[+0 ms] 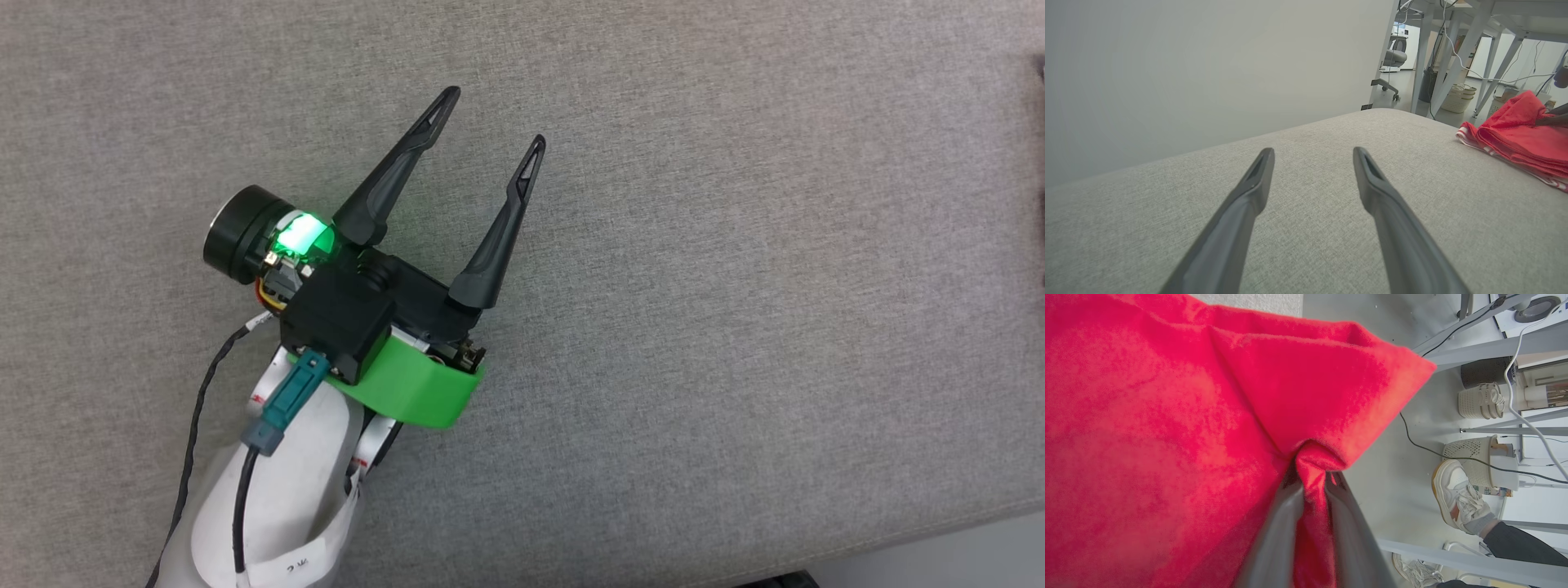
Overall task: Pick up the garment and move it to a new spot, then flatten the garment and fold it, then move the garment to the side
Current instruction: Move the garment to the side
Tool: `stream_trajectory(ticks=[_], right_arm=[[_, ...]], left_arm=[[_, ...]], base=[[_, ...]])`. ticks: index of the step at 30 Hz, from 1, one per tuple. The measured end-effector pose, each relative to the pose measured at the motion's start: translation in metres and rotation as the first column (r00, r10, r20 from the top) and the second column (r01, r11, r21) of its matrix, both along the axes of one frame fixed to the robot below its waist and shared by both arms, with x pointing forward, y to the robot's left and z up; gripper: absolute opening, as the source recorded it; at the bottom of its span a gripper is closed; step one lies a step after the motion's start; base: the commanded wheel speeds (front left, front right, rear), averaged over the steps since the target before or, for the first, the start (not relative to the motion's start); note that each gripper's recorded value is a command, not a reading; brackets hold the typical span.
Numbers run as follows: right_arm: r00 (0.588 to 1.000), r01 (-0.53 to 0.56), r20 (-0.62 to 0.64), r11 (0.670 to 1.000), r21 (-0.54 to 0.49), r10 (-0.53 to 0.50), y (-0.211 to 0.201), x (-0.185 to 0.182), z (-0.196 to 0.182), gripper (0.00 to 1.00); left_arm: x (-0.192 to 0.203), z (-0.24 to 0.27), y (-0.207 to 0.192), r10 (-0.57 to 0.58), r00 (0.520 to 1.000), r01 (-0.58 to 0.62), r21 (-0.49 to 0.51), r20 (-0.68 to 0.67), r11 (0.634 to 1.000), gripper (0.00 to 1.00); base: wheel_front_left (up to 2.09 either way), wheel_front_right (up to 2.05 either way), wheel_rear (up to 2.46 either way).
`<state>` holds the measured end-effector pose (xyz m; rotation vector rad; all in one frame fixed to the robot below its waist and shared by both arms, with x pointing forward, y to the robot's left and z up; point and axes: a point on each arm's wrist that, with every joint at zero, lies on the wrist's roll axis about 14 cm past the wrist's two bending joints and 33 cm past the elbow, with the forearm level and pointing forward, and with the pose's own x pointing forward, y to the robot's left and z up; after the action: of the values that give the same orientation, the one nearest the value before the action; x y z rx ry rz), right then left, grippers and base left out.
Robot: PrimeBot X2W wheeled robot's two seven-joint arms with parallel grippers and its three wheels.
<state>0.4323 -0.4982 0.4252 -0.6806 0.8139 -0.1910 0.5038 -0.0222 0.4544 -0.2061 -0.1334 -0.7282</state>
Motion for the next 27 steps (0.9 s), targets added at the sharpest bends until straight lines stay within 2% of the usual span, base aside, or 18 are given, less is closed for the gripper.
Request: stream_trajectory(ticks=[1, 10, 14, 18, 22, 27], right_arm=[[1.0, 0.001, 0.002, 1.0, 0.0, -0.001, 0.0, 0.002, 0.0, 1.0], [0.992, -0.042, 0.118, 0.999, 0.022, 0.039, 0.012, 0.017, 0.025, 1.0], [0.968, -0.114, 0.235, 0.99, 0.08, 0.092, 0.04, 0.03, 0.048, 1.0], [0.899, -0.225, 0.416, 0.96, 0.169, 0.138, 0.085, 0.048, 0.084, 1.0], [0.802, -0.33, 0.582, 0.91, 0.249, 0.132, 0.128, 0.049, 0.124, 1.0], [0.667, -0.443, 0.741, 0.841, 0.31, 0.079, 0.171, 0.032, 0.162, 1.0]], left_arm=[[0.0, 0.0, 0.002, 0.007, 1.0, -0.007, 0.003, 0.0, 1.0, 1.0], [-0.003, 0.01, 0.018, 0.069, 0.997, -0.069, 0.019, -0.013, 0.997, 1.0], [-0.008, 0.013, 0.033, 0.131, 0.99, -0.129, 0.032, -0.045, 0.991, 1.0], [-0.017, 0.026, 0.057, 0.211, 0.976, -0.209, 0.032, -0.051, 0.977, 1.0], [-0.031, 0.038, 0.077, 0.267, 0.963, -0.265, 0.047, -0.041, 0.963, 1.0], [-0.047, 0.061, 0.098, 0.327, 0.945, -0.327, 0.042, -0.006, 0.944, 1.0]], base=[[0.0, 0.0, 0.0], [0.0, 0.0, 0.0], [0.0, 0.0, 0.0], [0.0, 0.0, 0.0], [0.0, 0.0, 0.0], [0.0, 0.0, 0.0]])
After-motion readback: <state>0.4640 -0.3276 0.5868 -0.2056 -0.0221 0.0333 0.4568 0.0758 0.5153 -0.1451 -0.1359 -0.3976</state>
